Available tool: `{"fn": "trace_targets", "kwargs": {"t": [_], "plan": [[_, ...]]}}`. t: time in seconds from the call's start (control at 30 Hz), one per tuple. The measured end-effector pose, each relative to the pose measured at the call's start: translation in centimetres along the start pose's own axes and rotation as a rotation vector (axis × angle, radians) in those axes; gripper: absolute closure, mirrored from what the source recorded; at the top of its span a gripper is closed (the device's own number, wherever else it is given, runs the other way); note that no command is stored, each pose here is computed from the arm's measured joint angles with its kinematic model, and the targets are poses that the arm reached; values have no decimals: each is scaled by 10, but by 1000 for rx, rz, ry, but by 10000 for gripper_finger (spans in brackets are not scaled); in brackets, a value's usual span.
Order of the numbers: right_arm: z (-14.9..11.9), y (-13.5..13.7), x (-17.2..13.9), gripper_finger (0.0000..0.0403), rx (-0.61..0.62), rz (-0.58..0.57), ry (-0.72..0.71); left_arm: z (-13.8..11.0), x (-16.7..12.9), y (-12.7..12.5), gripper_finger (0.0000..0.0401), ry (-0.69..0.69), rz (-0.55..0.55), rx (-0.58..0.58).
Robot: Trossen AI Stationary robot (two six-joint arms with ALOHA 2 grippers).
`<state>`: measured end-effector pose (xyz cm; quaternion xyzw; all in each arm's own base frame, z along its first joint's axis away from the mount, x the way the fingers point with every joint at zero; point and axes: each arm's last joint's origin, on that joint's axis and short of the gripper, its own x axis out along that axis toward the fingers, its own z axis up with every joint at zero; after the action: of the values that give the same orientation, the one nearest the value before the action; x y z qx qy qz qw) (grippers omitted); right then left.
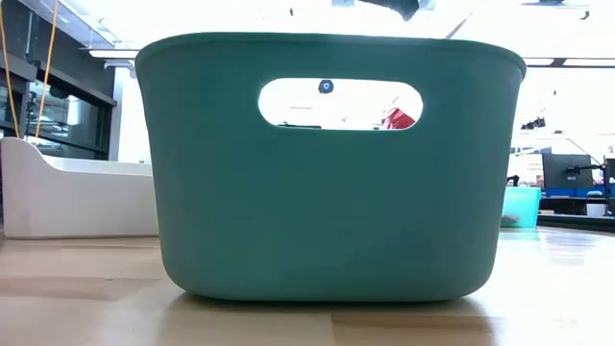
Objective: Sort candy
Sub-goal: Put the orange chocolate into the transparent green bin
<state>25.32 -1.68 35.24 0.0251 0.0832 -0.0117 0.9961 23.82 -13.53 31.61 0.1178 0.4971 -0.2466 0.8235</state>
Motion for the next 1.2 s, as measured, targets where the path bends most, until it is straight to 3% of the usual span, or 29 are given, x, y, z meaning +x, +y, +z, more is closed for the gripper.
{"fn": "trace_targets", "kwargs": {"t": [0.27,0.4,0.5,0.83,1.2], "plan": [[-10,0,-1,147,14,-1,105,-8,82,-61,217,242,-91,226],[-10,0,-1,147,101,-3,105,-19,117,-69,217,325,-101,293],[-10,0,-1,147,191,-5,106,-29,137,-67,217,367,-95,269],[-10,0,0,147,328,-12,101,-38,155,-67,224,256,-42,254],[-10,0,0,147,349,-13,101,-50,164,-75,296,227,-38,357]]}}
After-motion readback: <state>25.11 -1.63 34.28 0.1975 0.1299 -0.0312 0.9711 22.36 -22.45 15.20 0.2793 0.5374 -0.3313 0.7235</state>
